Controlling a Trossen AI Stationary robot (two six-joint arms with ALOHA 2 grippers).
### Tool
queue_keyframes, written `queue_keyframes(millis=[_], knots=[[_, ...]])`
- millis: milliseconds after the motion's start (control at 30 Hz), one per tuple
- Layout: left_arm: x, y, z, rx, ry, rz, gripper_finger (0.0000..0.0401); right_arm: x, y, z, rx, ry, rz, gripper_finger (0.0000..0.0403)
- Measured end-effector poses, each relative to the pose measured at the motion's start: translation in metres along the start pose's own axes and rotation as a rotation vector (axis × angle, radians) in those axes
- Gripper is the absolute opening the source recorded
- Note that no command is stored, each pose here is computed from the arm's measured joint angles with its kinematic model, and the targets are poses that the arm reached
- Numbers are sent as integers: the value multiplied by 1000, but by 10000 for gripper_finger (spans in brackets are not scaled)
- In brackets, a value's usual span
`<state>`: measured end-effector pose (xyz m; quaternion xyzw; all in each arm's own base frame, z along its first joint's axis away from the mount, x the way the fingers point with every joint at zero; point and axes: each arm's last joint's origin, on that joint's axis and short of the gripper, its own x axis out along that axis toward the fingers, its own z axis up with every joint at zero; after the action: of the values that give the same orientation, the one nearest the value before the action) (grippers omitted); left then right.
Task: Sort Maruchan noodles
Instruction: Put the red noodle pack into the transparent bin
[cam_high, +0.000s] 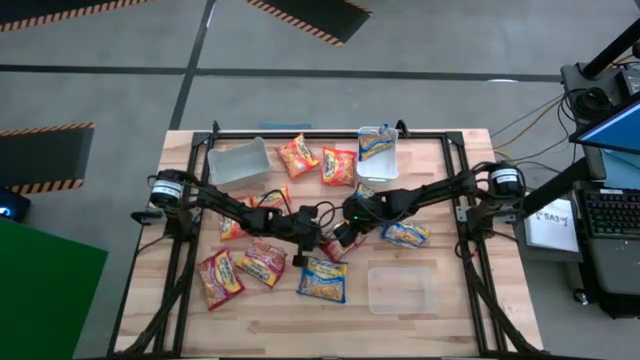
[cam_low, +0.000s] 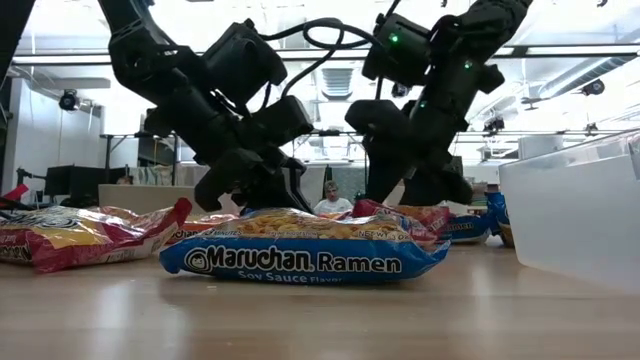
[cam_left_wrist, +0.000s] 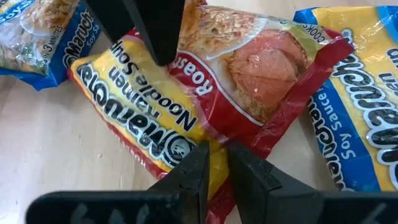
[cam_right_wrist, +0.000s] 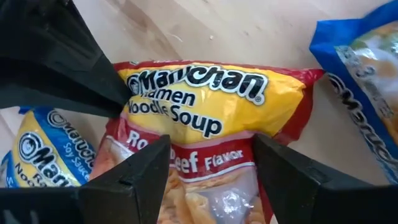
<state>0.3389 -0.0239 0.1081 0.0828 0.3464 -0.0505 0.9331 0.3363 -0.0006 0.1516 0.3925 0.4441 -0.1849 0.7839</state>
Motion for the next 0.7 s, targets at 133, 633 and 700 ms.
queue_keyframes(millis=[133,633,700], knots=[[0,0,0,-4,-2,0,42,0,0,0,-10,1,1,185],[-24,2,6,26,-9,5,42,-13,4,2,-67,-10,39,12],[-37,3,8,32,-39,13,42,-19,6,2,-74,-19,49,10]])
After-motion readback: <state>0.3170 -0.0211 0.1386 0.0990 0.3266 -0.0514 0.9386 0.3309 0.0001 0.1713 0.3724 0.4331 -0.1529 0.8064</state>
